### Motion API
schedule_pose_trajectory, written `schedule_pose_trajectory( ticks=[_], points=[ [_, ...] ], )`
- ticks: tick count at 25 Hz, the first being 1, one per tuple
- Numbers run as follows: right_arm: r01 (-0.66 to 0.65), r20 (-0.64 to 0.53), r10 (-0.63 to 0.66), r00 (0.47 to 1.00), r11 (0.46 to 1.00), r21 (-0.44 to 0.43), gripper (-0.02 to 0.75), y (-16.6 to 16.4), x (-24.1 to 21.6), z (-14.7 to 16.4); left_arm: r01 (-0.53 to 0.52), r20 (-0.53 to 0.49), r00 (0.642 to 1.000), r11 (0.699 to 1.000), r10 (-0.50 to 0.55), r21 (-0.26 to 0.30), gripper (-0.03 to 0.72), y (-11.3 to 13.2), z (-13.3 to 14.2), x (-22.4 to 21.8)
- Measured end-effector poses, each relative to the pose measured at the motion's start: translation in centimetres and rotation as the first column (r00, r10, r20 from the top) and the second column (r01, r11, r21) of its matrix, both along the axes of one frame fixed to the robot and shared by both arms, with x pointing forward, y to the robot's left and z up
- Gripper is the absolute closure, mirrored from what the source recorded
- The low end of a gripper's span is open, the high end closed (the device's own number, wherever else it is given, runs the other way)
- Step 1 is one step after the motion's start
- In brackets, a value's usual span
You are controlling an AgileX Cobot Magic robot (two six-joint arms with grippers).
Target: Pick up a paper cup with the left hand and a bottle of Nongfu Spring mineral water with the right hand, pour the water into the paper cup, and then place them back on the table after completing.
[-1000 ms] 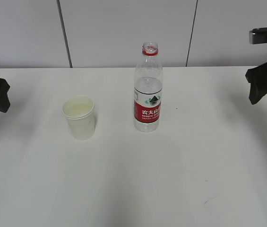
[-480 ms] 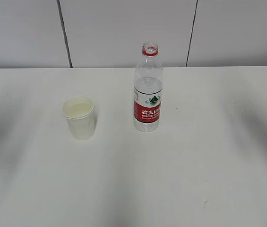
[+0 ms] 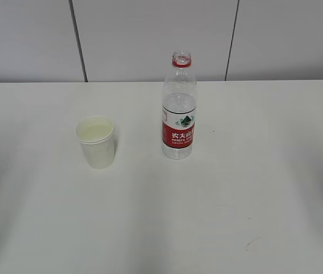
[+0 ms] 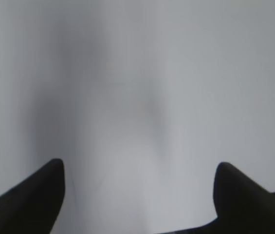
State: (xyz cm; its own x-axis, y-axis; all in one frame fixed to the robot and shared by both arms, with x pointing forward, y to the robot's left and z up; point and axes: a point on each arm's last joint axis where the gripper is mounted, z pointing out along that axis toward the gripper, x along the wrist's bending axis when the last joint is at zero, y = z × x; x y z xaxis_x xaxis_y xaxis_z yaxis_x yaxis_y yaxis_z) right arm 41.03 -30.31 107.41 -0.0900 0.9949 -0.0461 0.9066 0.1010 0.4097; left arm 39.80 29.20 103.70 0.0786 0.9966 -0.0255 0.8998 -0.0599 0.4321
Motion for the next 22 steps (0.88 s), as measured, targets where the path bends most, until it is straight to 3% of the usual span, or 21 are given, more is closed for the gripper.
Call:
schedule_pose_trajectory(
  ticks=[4, 11, 18, 22],
  points=[
    [-0.001, 0.035, 0.001, 0.999, 1.000, -0.002, 0.145, 0.1, -3.4, -0.9, 0.002, 0.006, 1.000, 1.000, -0.002, -0.008, 0.124, 0.0, 0.2, -2.5],
    [-0.001, 0.120, 0.002, 0.993, 1.000, -0.013, 0.145, 0.2, -8.7, -2.6, 0.011, 0.142, 0.990, 0.999, -0.005, -0.042, 0.130, -0.1, 2.0, -6.9],
    [0.006, 0.262, 0.004, 0.965, 0.999, -0.035, 0.145, 0.2, -12.3, -2.9, 0.026, 0.337, 0.941, 0.998, -0.006, -0.057, 0.136, -0.1, 3.4, -11.1],
    [0.009, 0.321, 0.004, 0.947, 0.999, -0.038, 0.146, 0.2, -13.8, -3.0, 0.030, 0.392, 0.920, 0.998, -0.006, -0.055, 0.136, 0.0, 2.4, -13.0]
  ],
)
